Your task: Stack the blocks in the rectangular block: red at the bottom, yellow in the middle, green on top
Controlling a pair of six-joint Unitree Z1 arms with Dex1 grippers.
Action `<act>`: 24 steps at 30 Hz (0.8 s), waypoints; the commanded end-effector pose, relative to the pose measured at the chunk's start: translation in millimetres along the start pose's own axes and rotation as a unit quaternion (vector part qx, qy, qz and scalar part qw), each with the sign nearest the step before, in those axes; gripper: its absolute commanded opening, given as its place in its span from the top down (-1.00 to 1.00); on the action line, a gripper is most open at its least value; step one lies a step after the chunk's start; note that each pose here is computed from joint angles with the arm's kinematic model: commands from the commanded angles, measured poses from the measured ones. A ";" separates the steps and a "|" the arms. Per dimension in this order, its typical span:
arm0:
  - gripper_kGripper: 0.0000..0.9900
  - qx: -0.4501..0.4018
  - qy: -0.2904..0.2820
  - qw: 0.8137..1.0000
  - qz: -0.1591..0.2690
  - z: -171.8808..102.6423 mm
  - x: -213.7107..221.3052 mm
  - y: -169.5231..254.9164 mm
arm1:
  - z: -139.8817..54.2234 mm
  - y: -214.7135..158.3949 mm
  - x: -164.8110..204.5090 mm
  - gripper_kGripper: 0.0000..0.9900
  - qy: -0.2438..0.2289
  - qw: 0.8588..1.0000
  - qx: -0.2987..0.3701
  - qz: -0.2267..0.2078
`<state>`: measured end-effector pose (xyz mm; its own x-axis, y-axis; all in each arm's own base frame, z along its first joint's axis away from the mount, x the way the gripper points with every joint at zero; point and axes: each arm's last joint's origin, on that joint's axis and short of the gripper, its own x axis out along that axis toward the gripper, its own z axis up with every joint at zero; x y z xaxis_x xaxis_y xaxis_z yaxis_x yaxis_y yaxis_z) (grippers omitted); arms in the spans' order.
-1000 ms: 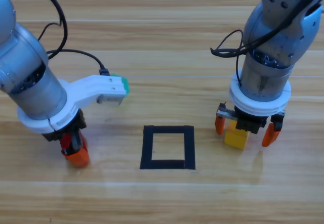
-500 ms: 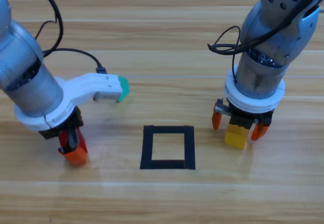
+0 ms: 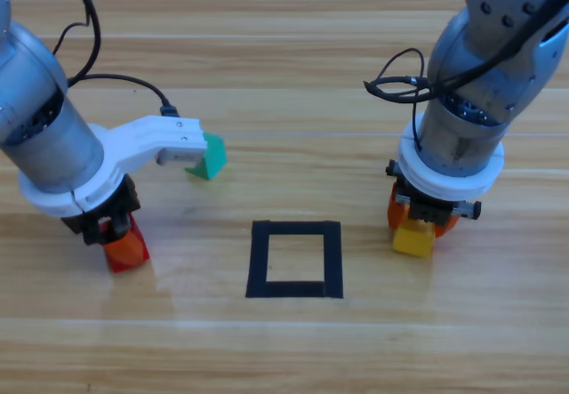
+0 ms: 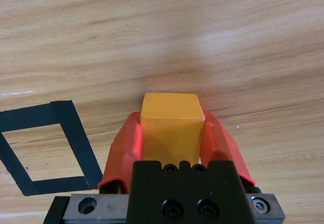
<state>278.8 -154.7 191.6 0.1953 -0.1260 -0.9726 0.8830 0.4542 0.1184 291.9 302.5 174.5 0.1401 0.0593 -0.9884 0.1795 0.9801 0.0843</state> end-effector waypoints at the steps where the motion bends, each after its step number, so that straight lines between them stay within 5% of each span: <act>1: 0.01 -0.005 0.012 1.000 -0.013 -2.8 9.4 5.1 | -7.8 -5.9 12.3 0.70 0.014 0.998 -0.059 -0.015; 3: 0.09 -0.005 0.015 1.000 -0.015 -2.8 11.9 5.2 | -8.7 -9.2 3.6 0.70 0.011 0.997 -0.079 -0.019; 6: 0.54 -0.008 0.017 1.000 -0.018 -2.8 14.4 5.1 | -11.6 -16.7 -8.8 0.70 0.015 0.993 -0.107 -0.037; 13: 0.54 -0.056 -0.006 0.998 -0.025 16.0 7.2 16.0 | -18.7 -36.5 -40.5 0.70 0.017 0.991 -0.127 -0.037; 16: 0.73 -0.098 -0.016 0.995 -0.034 31.3 -2.7 25.1 | -17.7 -44.5 -58.1 0.70 0.019 0.992 -0.121 -0.018; 19: 0.93 -0.153 -0.020 0.987 -0.035 44.6 -11.7 33.3 | -19.1 -47.1 -64.2 0.70 0.024 0.992 -0.122 -0.007; 24: 0.93 -0.268 0.013 0.962 -0.052 76.8 -12.6 46.8 | -21.0 -48.1 -53.5 0.70 0.038 0.992 -0.122 -0.016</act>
<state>327.4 -185.1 243.8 0.1909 -0.2107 -0.9587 0.6475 0.7611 -0.0383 256.6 265.4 229.5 0.1037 0.0526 -0.9932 -0.0768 0.9960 0.0447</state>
